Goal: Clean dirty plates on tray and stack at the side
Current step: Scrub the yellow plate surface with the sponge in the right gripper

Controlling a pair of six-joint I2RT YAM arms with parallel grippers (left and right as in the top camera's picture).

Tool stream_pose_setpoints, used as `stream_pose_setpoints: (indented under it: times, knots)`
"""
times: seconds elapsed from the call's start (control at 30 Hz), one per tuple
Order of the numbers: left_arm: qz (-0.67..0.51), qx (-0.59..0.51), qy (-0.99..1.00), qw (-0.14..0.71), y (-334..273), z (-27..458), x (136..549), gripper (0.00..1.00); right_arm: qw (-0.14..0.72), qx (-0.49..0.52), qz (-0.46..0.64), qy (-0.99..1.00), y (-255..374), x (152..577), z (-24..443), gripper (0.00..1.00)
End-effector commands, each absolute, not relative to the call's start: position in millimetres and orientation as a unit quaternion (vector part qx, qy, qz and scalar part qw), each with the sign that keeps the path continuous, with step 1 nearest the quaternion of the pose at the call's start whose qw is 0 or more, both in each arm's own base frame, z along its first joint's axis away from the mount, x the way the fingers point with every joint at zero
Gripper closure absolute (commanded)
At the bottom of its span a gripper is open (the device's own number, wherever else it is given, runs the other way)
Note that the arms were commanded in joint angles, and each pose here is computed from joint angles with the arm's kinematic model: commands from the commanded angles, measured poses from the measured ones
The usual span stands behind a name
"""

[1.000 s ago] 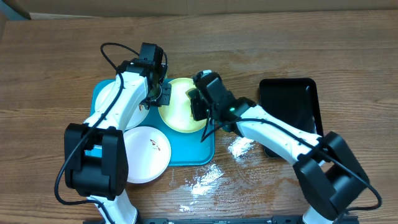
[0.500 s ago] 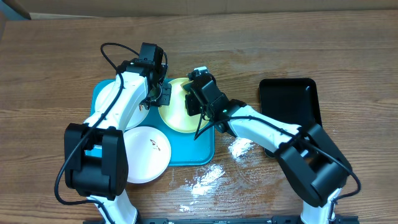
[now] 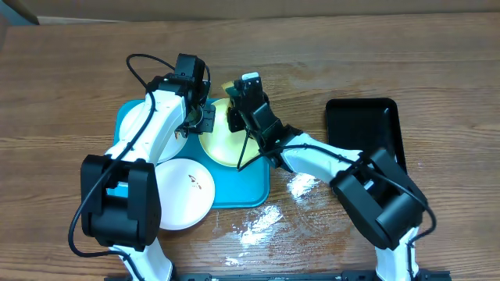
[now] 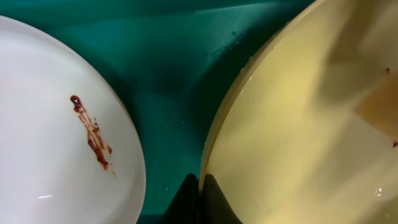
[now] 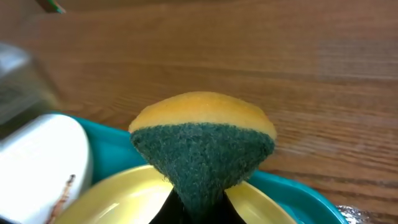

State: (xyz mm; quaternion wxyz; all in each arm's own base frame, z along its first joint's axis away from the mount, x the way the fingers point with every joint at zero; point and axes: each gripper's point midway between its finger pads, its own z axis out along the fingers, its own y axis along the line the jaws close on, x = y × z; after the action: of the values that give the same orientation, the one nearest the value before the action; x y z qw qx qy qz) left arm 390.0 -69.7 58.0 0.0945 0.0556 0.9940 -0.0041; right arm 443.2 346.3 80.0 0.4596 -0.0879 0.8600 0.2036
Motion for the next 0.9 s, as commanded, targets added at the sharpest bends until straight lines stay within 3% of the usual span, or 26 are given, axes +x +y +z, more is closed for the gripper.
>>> stream_pose_setpoints:
  times: [0.0,0.53,0.87]
  knots:
    - [-0.019,0.071,0.992,0.106,-77.9,66.6,393.8,0.96,0.463,-0.081,0.180,0.864,343.0,450.5,63.2,0.96]
    - [0.001,0.046,0.993,0.112,-70.6,67.0,396.6,0.96,0.404,-0.093,0.133,0.900,325.1,432.6,33.4,0.96]
    - [-0.002,0.037,0.992,0.124,-71.6,68.5,402.6,0.96,0.376,-0.094,0.126,0.913,314.6,416.1,55.3,0.96]
